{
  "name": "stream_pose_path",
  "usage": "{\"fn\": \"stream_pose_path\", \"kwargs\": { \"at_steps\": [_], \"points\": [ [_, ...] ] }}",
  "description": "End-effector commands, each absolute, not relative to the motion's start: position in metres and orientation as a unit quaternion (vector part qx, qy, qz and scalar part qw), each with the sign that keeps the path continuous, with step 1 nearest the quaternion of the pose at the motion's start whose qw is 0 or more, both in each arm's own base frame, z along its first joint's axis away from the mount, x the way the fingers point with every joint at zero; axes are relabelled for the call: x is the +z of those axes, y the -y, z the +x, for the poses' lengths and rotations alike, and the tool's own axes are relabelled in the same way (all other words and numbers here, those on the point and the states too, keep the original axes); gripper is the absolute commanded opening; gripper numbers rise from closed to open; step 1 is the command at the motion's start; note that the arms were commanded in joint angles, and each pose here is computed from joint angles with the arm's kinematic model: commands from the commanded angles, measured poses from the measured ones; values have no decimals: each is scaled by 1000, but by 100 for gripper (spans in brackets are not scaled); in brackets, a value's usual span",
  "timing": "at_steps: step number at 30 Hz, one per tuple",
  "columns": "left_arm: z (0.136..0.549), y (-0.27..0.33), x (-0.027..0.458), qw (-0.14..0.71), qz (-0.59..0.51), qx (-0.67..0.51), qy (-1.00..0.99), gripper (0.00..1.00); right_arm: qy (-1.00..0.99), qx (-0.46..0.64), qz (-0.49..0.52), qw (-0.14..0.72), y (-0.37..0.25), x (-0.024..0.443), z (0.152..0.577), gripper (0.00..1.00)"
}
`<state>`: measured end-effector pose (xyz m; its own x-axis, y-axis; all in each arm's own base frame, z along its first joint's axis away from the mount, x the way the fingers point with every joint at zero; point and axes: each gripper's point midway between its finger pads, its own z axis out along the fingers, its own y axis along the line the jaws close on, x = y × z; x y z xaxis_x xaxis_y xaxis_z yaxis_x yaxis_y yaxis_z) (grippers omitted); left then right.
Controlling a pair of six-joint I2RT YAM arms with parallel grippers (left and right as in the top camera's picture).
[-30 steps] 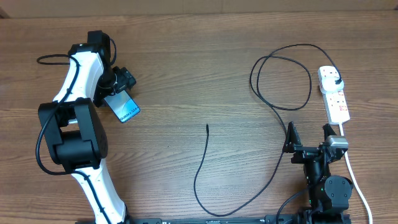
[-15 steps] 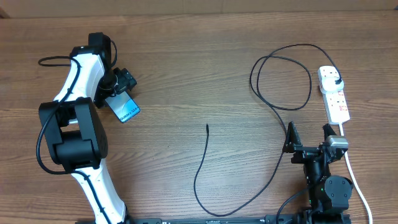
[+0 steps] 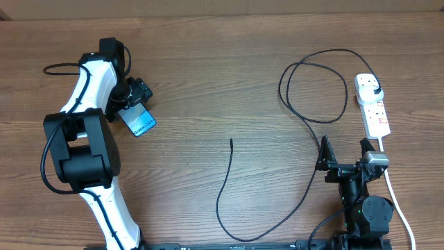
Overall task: Plug charger to phone and switch on socket
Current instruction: 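Lower the left gripper onto the phone and align fingers with its sides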
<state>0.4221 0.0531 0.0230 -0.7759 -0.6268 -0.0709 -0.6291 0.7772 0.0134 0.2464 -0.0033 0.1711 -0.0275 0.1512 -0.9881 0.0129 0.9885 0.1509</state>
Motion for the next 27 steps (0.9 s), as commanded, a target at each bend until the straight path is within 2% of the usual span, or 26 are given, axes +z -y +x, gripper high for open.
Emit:
{"fn": "stream_pose_path", "kwargs": {
  "at_steps": [1, 27],
  "points": [
    [414, -58, 12, 14, -330, 33, -943, 100, -713, 49, 55, 697, 2, 170, 246, 100],
    [396, -58, -3, -12, -333, 42, -942, 100, -713, 49, 55, 697, 2, 170, 246, 100]
  ]
}}
